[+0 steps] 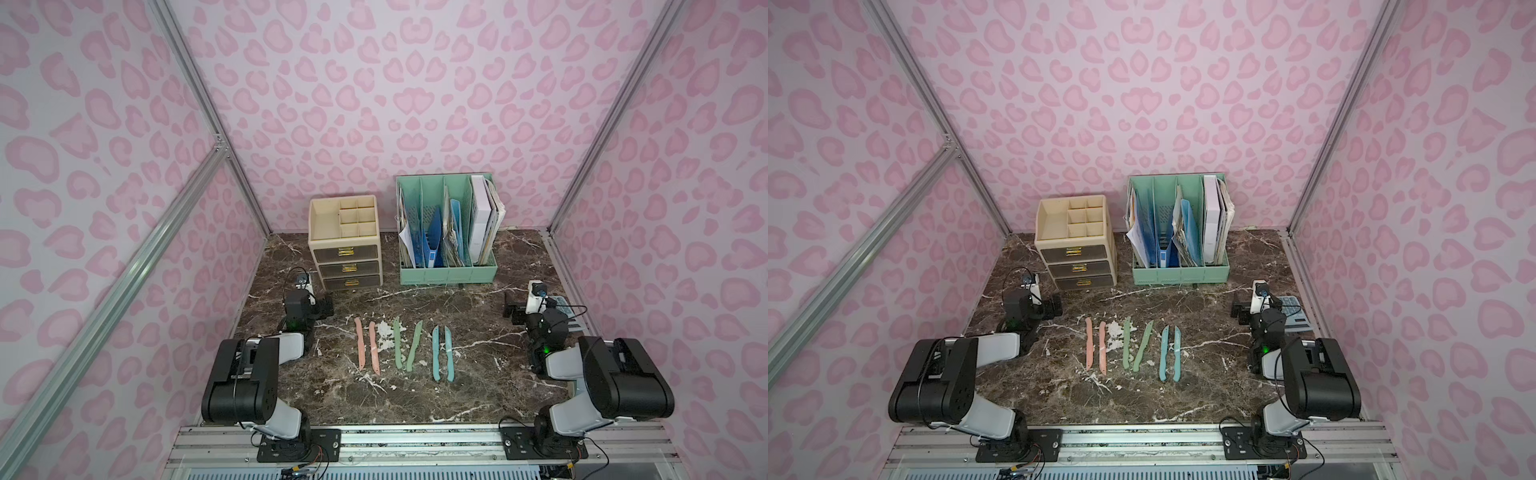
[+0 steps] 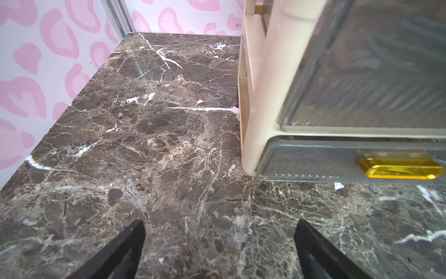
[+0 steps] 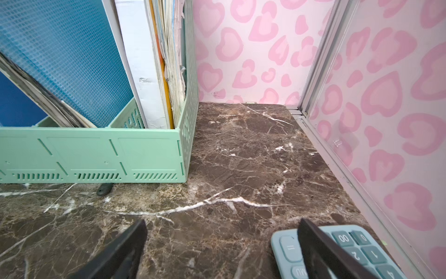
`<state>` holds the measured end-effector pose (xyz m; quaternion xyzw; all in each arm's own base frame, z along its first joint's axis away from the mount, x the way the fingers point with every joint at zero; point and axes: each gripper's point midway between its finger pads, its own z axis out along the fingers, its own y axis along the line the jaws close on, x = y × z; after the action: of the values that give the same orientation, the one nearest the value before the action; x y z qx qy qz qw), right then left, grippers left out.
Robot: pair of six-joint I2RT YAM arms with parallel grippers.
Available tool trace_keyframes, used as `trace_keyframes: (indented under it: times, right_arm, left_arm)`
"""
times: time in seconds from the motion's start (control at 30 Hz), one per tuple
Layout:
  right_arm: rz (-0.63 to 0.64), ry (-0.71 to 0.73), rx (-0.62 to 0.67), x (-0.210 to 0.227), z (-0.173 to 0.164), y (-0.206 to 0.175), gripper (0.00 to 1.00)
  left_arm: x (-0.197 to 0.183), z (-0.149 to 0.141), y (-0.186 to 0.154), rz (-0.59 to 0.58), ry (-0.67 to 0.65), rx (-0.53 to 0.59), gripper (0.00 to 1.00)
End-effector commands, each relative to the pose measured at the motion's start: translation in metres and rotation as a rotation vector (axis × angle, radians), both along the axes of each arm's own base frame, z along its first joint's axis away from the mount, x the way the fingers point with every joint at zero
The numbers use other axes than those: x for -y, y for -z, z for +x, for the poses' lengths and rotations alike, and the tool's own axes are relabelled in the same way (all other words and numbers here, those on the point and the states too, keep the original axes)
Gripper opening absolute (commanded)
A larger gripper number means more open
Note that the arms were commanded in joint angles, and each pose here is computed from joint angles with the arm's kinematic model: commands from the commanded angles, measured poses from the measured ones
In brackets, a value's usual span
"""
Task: Place the fruit knives into the drawer by color
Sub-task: Adjust the storage box at the center of the board.
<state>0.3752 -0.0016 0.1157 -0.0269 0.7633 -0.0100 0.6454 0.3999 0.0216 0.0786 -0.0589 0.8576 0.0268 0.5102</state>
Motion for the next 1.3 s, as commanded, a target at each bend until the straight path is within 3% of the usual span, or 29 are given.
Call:
trace_keyframes:
  times: [0.0, 1.27]
  right_arm:
    - [-0.003, -0.009, 0.042, -0.0015, 0.0025, -0.011, 1.0]
    - [0.0, -0.003, 0.042, 0.0001, 0.0023, -0.0114, 1.0]
  left_arm:
    - [-0.0002, 0.0026, -0.0065, 0.012, 0.005, 0.025, 0.98]
    - [-0.0003, 0.0021, -0.0071, 0.013, 0.006, 0.031, 0.98]
